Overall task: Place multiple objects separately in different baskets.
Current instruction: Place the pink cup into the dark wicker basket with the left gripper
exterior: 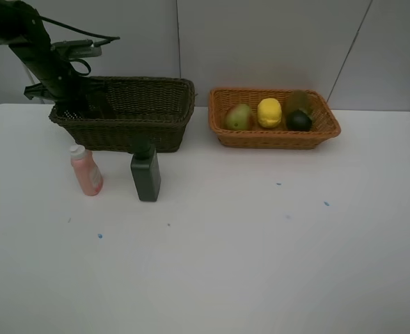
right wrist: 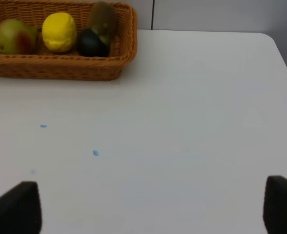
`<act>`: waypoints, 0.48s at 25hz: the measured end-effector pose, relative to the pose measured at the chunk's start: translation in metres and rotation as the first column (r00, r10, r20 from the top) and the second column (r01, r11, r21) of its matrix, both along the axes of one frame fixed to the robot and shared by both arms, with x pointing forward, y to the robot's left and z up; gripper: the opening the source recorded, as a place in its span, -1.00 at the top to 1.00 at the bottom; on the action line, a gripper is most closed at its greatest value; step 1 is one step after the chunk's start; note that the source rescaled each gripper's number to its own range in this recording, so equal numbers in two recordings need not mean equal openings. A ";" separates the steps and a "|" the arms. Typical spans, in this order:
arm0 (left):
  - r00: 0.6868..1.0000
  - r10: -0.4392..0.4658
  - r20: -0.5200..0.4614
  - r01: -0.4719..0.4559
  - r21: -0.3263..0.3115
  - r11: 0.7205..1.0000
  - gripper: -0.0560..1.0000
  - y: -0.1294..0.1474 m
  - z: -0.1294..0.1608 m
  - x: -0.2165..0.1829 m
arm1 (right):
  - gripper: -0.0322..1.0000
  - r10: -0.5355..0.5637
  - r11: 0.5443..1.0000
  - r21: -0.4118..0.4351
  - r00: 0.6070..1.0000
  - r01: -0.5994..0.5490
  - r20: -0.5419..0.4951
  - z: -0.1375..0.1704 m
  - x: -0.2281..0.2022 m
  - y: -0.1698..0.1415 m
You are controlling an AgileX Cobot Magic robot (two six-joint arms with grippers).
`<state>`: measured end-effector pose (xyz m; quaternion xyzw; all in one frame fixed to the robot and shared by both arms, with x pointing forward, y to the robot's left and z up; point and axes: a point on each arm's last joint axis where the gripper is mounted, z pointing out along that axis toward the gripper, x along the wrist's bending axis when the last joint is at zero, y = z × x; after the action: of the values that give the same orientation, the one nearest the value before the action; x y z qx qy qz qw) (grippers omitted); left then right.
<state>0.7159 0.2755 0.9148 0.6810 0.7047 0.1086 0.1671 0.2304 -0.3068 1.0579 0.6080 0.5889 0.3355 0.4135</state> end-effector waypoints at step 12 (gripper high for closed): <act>1.000 -0.004 0.000 0.004 0.001 1.000 0.89 0.000 0.000 0.000 | -0.98 0.000 1.000 0.000 1.000 0.000 0.000 0.000 0.000 0.000</act>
<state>0.7161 0.2754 0.9152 0.6826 0.7031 0.1087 0.1672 0.2304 -0.3068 1.0579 0.6080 0.5889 0.3355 0.4135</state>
